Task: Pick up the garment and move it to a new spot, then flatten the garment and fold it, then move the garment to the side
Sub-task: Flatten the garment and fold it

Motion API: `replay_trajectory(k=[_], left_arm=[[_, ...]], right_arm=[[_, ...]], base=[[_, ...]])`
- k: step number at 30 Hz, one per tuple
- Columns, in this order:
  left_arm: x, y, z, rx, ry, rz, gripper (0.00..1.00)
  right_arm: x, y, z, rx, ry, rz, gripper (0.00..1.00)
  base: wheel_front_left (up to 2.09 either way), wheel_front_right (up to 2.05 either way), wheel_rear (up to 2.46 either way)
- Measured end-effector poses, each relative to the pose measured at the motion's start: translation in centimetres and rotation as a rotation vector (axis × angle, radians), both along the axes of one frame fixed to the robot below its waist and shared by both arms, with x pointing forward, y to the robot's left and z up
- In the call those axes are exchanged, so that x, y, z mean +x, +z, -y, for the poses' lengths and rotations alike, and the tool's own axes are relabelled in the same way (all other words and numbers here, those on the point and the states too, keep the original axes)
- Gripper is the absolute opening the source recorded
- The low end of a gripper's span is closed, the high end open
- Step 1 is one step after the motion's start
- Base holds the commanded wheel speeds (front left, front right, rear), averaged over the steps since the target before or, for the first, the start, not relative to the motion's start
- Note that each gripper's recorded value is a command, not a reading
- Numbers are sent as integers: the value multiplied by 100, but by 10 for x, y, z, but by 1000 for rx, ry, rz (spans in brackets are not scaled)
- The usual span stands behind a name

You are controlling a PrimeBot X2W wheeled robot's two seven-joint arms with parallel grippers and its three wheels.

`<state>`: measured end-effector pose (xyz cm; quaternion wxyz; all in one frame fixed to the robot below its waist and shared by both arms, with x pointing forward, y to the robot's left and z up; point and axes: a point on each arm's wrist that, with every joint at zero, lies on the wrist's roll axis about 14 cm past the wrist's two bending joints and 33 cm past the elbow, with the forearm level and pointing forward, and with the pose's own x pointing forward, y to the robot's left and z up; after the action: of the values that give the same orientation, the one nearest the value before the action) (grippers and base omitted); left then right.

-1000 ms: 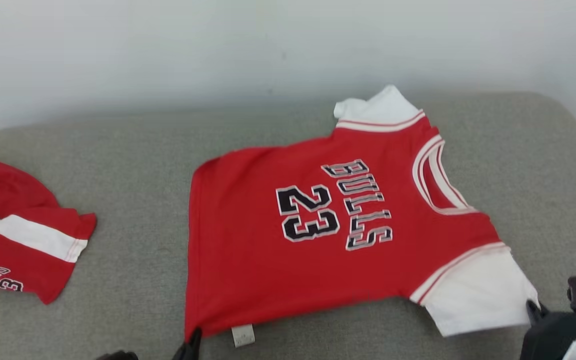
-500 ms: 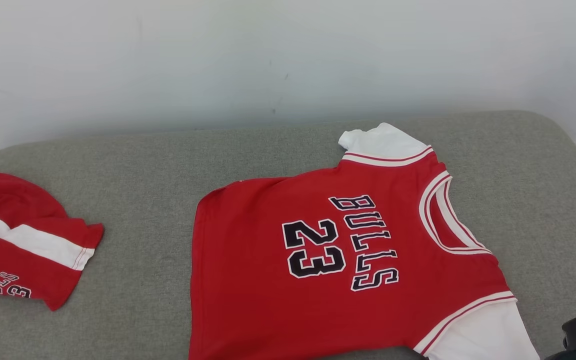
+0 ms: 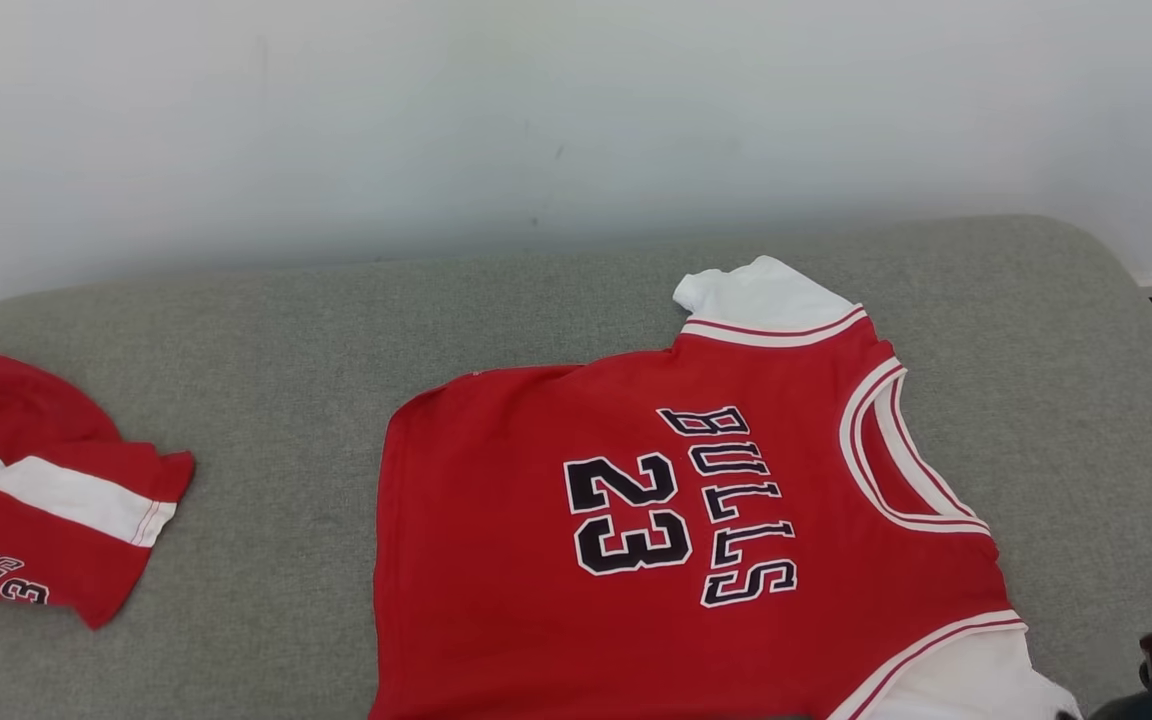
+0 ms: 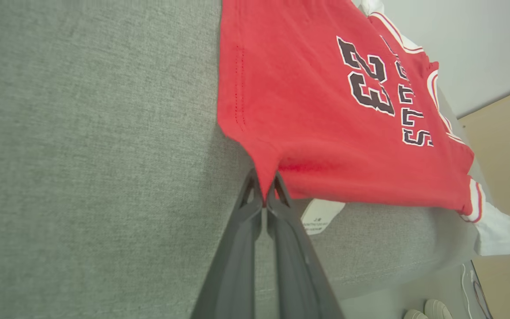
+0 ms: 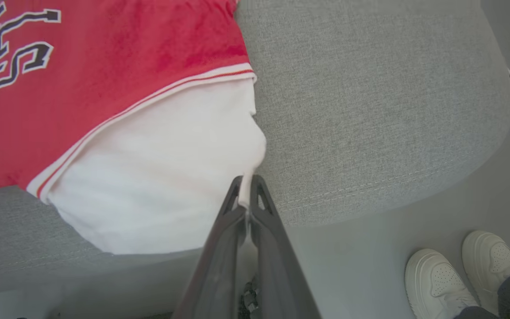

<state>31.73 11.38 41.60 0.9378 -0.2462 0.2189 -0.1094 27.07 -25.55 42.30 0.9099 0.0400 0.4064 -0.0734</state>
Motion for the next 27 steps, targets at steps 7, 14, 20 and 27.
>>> replay_trajectory(k=[7, 14, 20, 27], left_arm=[[23, 22, 4, -29, -7, 52, 0], [56, 40, 9, -34, -21, 84, 0], [79, 34, 15, -15, -25, 47, 0], [99, 25, 11, 17, 2, 23, 0]], right_arm=[[44, 26, -9, 5, 48, 134, 0], [97, 49, -16, -17, 117, 232, 0], [140, 58, -20, -46, 164, 295, 0], [174, 60, -30, -57, 213, 357, 0]], base=[[0, 0, 0], [0, 0, 0], [0, 0, 0], [0, 0, 0]])
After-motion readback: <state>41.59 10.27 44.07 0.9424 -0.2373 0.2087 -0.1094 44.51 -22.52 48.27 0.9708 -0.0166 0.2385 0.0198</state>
